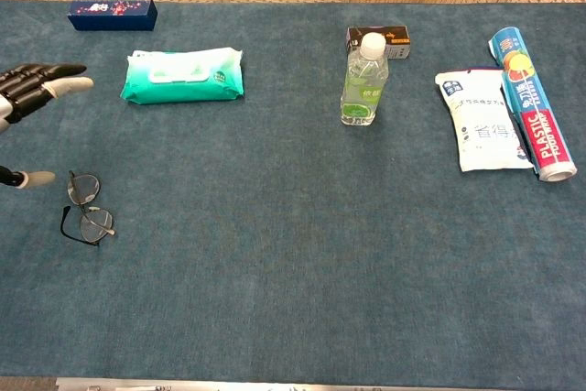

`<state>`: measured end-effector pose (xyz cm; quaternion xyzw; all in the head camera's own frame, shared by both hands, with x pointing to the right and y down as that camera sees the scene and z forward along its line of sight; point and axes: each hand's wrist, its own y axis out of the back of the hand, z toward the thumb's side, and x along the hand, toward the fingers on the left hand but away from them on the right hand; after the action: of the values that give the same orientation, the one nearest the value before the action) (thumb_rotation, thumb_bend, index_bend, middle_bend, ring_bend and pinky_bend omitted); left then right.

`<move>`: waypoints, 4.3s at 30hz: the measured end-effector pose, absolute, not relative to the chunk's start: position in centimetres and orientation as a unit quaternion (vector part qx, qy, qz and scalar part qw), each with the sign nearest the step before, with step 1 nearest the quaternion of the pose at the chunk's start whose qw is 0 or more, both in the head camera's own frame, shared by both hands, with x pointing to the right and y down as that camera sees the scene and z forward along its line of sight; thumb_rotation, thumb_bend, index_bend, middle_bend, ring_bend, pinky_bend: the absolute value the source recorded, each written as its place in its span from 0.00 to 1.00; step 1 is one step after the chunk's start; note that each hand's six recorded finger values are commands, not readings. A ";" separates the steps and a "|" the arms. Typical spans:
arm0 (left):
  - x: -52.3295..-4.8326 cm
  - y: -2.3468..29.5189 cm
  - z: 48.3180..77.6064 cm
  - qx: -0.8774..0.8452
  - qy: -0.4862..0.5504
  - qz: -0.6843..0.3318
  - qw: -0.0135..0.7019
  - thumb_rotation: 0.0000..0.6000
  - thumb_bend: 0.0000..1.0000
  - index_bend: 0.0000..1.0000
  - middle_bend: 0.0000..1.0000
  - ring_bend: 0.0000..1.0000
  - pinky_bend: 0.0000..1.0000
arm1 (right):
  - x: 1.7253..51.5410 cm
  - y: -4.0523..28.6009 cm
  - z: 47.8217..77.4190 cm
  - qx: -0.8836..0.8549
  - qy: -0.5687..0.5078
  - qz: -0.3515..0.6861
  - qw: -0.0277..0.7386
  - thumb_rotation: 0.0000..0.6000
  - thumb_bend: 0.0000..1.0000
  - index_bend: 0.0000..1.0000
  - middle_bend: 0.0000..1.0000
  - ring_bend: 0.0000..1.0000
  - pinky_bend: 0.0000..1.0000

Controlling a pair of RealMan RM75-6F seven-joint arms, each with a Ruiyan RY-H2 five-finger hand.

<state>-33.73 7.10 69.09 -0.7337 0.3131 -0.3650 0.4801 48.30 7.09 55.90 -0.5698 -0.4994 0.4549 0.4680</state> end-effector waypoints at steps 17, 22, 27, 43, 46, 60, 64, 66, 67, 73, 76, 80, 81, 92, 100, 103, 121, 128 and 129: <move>-34.1 10.9 63.0 -0.743 0.319 -0.351 0.473 1.00 0.00 0.00 0.00 0.00 0.03 | 48.2 7.2 55.9 -0.572 -0.498 0.453 0.469 1.00 0.01 0.14 0.20 0.17 0.33; -33.2 11.9 62.9 -0.758 0.317 -0.343 0.455 1.00 0.00 0.00 0.00 0.00 0.03 | 48.2 7.2 55.9 -0.572 -0.497 0.454 0.469 1.00 0.01 0.14 0.20 0.17 0.33; -32.4 12.6 63.5 -0.773 0.309 -0.343 0.436 1.00 0.00 0.00 0.00 0.00 0.03 | 48.2 7.2 55.8 -0.571 -0.498 0.453 0.469 1.00 0.01 0.14 0.20 0.17 0.33; -29.1 13.7 64.8 -0.826 0.296 -0.313 0.364 1.00 0.00 0.00 0.00 0.00 0.03 | 48.4 7.2 55.6 -0.571 -0.503 0.450 0.468 1.00 0.01 0.14 0.20 0.17 0.33; -28.4 13.7 65.1 -0.831 0.293 -0.307 0.359 1.00 0.00 0.00 0.00 0.00 0.03 | 48.5 7.3 55.5 -0.570 -0.504 0.449 0.468 1.00 0.01 0.14 0.20 0.17 0.33; -26.6 12.3 66.1 -0.837 0.312 -0.284 0.348 1.00 0.00 0.00 0.00 0.00 0.03 | 48.5 7.2 55.4 -0.571 -0.505 0.448 0.468 1.00 0.01 0.14 0.20 0.17 0.33; -26.7 11.9 66.5 -0.833 0.312 -0.288 0.354 1.00 0.00 0.00 0.00 0.00 0.03 | 48.5 7.2 55.3 -0.570 -0.505 0.448 0.468 1.00 0.01 0.14 0.20 0.17 0.33; -26.9 11.7 66.8 -0.830 0.311 -0.291 0.360 1.00 0.00 0.00 0.00 0.00 0.03 | 48.5 7.3 55.3 -0.571 -0.505 0.448 0.468 1.00 0.01 0.14 0.20 0.17 0.33; -27.0 11.6 66.9 -0.829 0.310 -0.292 0.362 1.00 0.00 0.00 0.00 0.00 0.03 | 48.5 7.3 55.4 -0.571 -0.505 0.448 0.468 1.00 0.01 0.14 0.20 0.17 0.33; -27.5 10.9 67.8 -0.826 0.308 -0.297 0.367 1.00 0.00 0.00 0.00 0.00 0.03 | 48.5 7.3 55.5 -0.571 -0.503 0.449 0.468 1.00 0.01 0.14 0.20 0.17 0.33; -27.7 10.7 68.1 -0.825 0.306 -0.299 0.368 1.00 0.00 0.00 0.00 0.00 0.03 | 48.4 7.3 55.5 -0.571 -0.503 0.449 0.468 1.00 0.01 0.14 0.20 0.17 0.33; -27.9 10.4 68.7 -0.825 0.301 -0.304 0.370 1.00 0.00 0.00 0.00 0.00 0.03 | 48.4 7.3 55.6 -0.571 -0.502 0.450 0.469 1.00 0.01 0.14 0.20 0.17 0.33; -27.9 10.4 68.9 -0.825 0.300 -0.306 0.370 1.00 0.00 0.00 0.00 0.00 0.03 | 48.4 7.3 55.6 -0.571 -0.502 0.450 0.469 1.00 0.01 0.14 0.20 0.17 0.33; -27.3 9.4 70.6 -0.828 0.292 -0.309 0.366 1.00 0.00 0.00 0.00 0.00 0.03 | 48.4 7.2 55.8 -0.571 -0.499 0.454 0.468 1.00 0.01 0.14 0.20 0.17 0.33; -26.4 8.5 71.5 -0.830 0.286 -0.309 0.365 1.00 0.00 0.00 0.00 0.00 0.03 | 48.4 7.1 55.8 -0.570 -0.501 0.454 0.467 1.00 0.01 0.14 0.20 0.17 0.33; -26.2 8.2 71.7 -0.830 0.286 -0.311 0.364 1.00 0.00 0.00 0.00 0.00 0.03 | 48.4 7.1 55.7 -0.570 -0.502 0.453 0.466 1.00 0.01 0.14 0.20 0.17 0.33; -25.3 7.2 73.3 -0.833 0.278 -0.318 0.358 1.00 0.00 0.00 0.00 0.00 0.03 | 48.4 7.0 55.8 -0.571 -0.501 0.455 0.465 1.00 0.01 0.14 0.20 0.17 0.33; -25.3 7.5 71.7 -0.830 0.273 -0.308 0.376 1.00 0.00 0.00 0.00 0.00 0.03 | 48.3 7.0 55.9 -0.572 -0.501 0.454 0.464 1.00 0.01 0.14 0.20 0.17 0.33; -25.2 7.6 71.4 -0.830 0.273 -0.307 0.378 1.00 0.00 0.00 0.00 0.00 0.03 | 48.3 7.1 55.9 -0.573 -0.500 0.454 0.464 1.00 0.01 0.14 0.20 0.17 0.33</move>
<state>-25.25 7.63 71.35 -0.8300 0.2729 -0.3067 0.3776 48.28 7.06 55.88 -0.5728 -0.5002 0.4540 0.4643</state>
